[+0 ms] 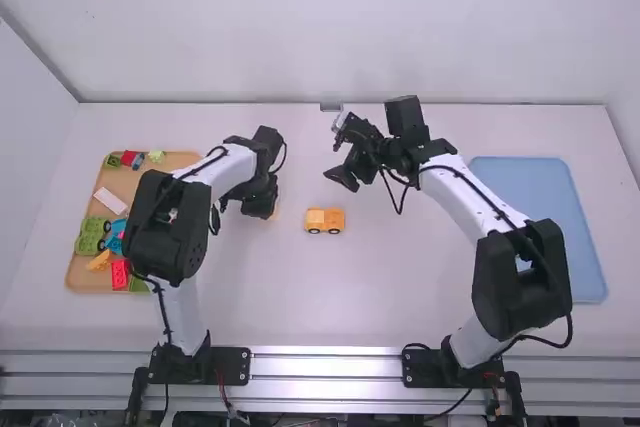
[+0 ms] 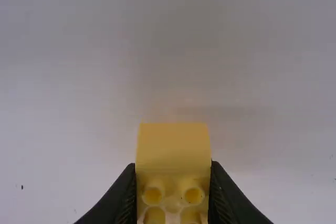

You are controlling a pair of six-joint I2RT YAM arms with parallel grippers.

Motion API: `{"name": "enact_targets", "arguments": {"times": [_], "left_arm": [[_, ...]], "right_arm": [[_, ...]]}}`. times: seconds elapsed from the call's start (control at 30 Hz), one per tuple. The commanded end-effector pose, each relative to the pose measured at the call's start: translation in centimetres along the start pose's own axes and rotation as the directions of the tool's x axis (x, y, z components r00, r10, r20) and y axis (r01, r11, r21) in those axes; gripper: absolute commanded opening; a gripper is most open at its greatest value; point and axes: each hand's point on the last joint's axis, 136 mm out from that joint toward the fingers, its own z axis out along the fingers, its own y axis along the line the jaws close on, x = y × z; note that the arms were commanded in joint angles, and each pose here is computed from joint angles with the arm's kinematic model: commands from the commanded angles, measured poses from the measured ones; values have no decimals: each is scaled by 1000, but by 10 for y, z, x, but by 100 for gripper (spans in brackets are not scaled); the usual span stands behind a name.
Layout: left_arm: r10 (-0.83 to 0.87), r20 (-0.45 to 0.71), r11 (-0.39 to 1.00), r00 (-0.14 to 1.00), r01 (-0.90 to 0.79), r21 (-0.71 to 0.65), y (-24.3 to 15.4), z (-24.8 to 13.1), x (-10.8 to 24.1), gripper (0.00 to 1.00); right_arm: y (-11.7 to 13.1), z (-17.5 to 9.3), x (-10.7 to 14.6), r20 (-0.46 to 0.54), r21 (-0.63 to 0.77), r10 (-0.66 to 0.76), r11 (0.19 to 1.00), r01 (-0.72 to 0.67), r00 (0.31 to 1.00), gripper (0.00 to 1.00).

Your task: Assemble lego blocks to make yellow taxi

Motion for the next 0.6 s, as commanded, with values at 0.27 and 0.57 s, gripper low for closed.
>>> {"name": "enact_targets", "arguments": {"times": [0.27,0.57], "left_arm": [[544,185,813,818,-569,126,-62,-48,-25,2],[908,418,-100,-14,-977,186,-122,-133,39,2]], "right_arm": [[-23,-27,-14,64,60,43,997,-47,997,99],[-29,-77,-22,83,136,63,988,-74,995,98]]}}
